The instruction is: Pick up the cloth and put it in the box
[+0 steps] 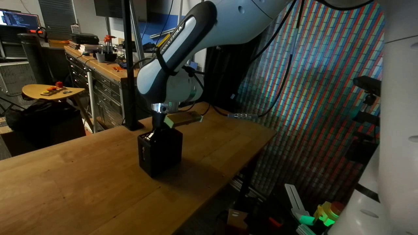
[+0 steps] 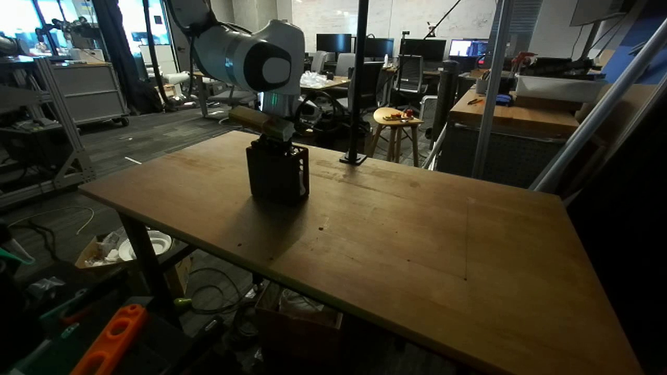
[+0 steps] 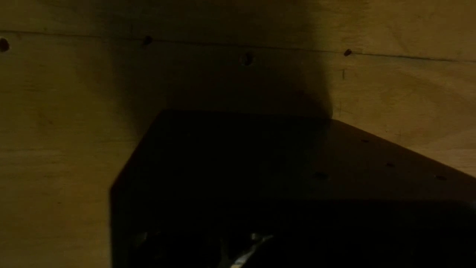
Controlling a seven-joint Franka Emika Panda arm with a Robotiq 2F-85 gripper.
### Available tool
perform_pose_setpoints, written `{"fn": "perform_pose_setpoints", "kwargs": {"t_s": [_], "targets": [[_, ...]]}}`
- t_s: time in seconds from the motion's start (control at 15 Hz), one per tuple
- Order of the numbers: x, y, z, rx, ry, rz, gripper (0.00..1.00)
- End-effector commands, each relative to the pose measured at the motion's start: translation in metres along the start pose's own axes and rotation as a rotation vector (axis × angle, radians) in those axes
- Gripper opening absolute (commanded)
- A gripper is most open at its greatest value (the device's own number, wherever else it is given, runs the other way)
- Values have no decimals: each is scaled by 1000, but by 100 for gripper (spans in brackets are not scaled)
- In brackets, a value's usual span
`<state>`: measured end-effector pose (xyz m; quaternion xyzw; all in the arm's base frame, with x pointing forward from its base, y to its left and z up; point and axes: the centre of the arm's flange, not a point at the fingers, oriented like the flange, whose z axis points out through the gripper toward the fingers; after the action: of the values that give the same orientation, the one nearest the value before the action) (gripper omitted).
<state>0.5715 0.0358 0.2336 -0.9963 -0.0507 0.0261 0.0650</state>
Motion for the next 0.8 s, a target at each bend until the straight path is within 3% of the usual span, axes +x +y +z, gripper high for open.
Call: {"fn": "perform_pose_setpoints", "kwargs": {"t_s": [0.0, 0.2, 0.73], "targets": [[3, -6, 36, 55, -49, -49, 0], [0, -6, 22, 33, -51, -74, 0], [-17, -5, -53, -132, -90, -129, 0]]}}
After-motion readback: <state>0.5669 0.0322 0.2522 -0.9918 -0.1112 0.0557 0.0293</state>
